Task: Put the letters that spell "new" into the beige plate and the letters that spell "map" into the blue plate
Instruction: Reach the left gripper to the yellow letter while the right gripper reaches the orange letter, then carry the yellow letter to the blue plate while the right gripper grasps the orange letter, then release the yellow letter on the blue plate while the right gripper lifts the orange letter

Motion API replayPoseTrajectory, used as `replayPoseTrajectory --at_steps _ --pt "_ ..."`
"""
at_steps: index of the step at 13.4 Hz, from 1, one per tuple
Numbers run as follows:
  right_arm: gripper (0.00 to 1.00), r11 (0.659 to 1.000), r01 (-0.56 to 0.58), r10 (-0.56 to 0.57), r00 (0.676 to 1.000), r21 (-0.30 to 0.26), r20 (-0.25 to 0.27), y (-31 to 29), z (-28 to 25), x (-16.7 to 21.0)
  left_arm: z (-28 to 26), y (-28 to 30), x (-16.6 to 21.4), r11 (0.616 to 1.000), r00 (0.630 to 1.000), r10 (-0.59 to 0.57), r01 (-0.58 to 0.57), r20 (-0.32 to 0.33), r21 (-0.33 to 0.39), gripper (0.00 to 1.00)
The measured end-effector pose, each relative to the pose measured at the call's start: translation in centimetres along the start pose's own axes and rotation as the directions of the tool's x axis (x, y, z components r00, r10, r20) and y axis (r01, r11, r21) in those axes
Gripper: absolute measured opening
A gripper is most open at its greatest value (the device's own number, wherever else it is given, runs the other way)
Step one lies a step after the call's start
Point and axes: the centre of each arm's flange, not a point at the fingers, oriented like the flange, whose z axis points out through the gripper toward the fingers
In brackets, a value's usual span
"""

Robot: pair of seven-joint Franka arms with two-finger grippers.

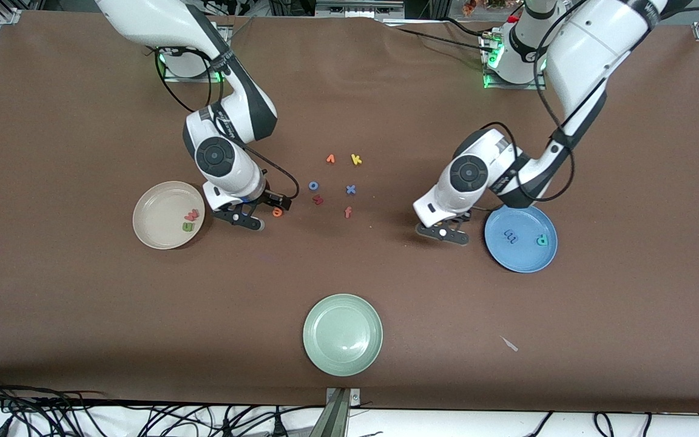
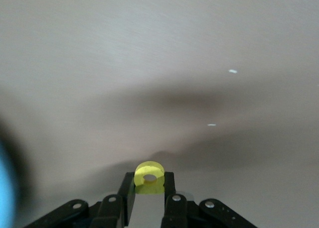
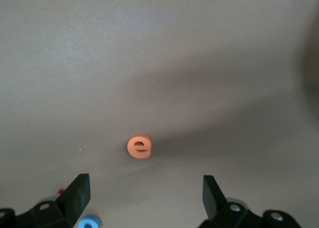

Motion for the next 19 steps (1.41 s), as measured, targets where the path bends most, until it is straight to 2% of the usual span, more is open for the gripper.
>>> replayPoseTrajectory --at_steps 3,5,9,10,13,16,17,19 --pt "1.00 1.000 -0.029 0.029 1.000 0.007 -0.007 -1.0 2.8 -0.8 -3.1 -6.5 0.8 0.997 0.997 0.071 -0.071 -0.005 0.032 0.27" --pt "0.98 1.000 -0.030 0.030 1.000 0.005 -0.005 -1.2 3.5 -1.0 -3.8 -10.5 0.6 0.993 0.994 0.110 -0.110 0.018 0.043 0.27" --pt "0.91 0.999 -0.034 0.034 0.999 0.003 -0.009 -0.8 4.2 -0.6 -2.1 -18.8 -1.0 0.989 0.986 0.148 -0.150 0.078 0.018 0.27" --pt "0.85 0.999 -0.035 0.035 0.999 0.004 -0.010 -0.8 4.3 -0.5 -1.2 -20.6 -1.8 0.989 0.984 0.146 -0.148 0.097 0.006 0.27" --pt "0.84 0.999 -0.036 0.036 0.999 0.004 -0.012 -0.6 4.5 -0.2 1.8 -21.9 -3.9 0.990 0.981 0.143 -0.140 0.129 -0.029 0.27" --pt "0.73 1.000 -0.026 0.026 1.000 0.000 -0.010 -0.5 4.9 -0.3 3.2 -20.2 -4.6 0.988 0.981 0.150 -0.143 0.128 -0.060 0.27" --pt "0.66 1.000 -0.021 0.021 1.000 0.000 -0.010 -0.5 5.1 -0.2 3.2 -19.9 -4.7 0.988 0.982 0.142 -0.133 0.129 -0.073 0.31" --pt "0.62 1.000 -0.018 0.018 1.000 0.008 -0.017 -0.2 5.2 0.0 3.2 -19.5 -4.6 0.989 0.984 0.124 -0.111 0.129 -0.102 0.50"
